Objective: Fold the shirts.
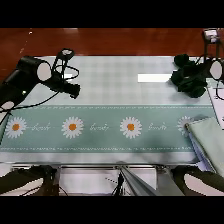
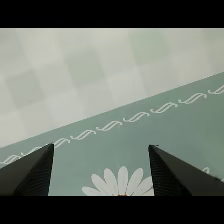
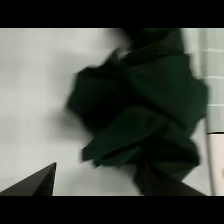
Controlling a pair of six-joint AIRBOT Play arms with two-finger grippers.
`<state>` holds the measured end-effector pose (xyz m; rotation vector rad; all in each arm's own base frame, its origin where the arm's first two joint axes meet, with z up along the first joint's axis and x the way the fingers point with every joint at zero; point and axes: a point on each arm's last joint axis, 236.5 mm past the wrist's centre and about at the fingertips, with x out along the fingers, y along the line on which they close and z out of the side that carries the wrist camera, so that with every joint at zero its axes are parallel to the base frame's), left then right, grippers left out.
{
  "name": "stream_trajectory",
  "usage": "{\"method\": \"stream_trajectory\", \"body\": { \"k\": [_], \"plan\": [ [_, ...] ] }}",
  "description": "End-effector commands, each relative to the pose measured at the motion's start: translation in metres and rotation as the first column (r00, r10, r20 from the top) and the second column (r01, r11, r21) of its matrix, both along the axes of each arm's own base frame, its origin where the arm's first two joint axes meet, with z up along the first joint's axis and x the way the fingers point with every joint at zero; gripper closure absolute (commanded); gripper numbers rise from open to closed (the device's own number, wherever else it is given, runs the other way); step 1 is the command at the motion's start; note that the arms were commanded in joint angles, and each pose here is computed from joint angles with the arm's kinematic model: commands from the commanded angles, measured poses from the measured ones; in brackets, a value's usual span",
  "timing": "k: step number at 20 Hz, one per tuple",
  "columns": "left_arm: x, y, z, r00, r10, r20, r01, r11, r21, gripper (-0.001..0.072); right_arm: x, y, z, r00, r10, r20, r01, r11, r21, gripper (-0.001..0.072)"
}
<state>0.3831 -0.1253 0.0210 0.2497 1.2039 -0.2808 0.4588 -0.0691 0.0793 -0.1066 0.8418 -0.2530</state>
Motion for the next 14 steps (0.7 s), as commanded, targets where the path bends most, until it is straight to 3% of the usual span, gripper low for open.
{"method": "stream_trajectory", "body": {
  "k": [1, 5, 13, 14],
  "plan": [
    [0.003, -0.001, 0.001, 1.000, 0.000, 0.011, 0.000, 1.000, -0.005, -0.0011, 0.011, -0.078, -0.017, 0.969, -0.233, 0.079, 0.227, 0.971, 0.071, 0.0097],
    [0.000, -0.009, 0.001, 1.000, 0.001, -0.001, -0.001, 0.999, -0.039, -0.0011, -0.002, -0.115, -0.080, 0.887, -0.460, -0.047, 0.441, 0.810, 0.386, 0.0097],
    [-0.003, -0.017, 0.001, 1.000, -0.007, -0.007, 0.007, 0.998, -0.057, -0.0011, 0.040, -0.085, -0.153, 0.884, -0.458, -0.091, 0.415, 0.683, 0.601, 0.0103],
    [-0.002, -0.017, 0.001, 1.000, -0.007, -0.006, 0.007, 0.998, -0.057, -0.0011, 0.041, -0.074, -0.163, 0.887, -0.449, -0.112, 0.418, 0.672, 0.611, 0.0142]
  ]
}}
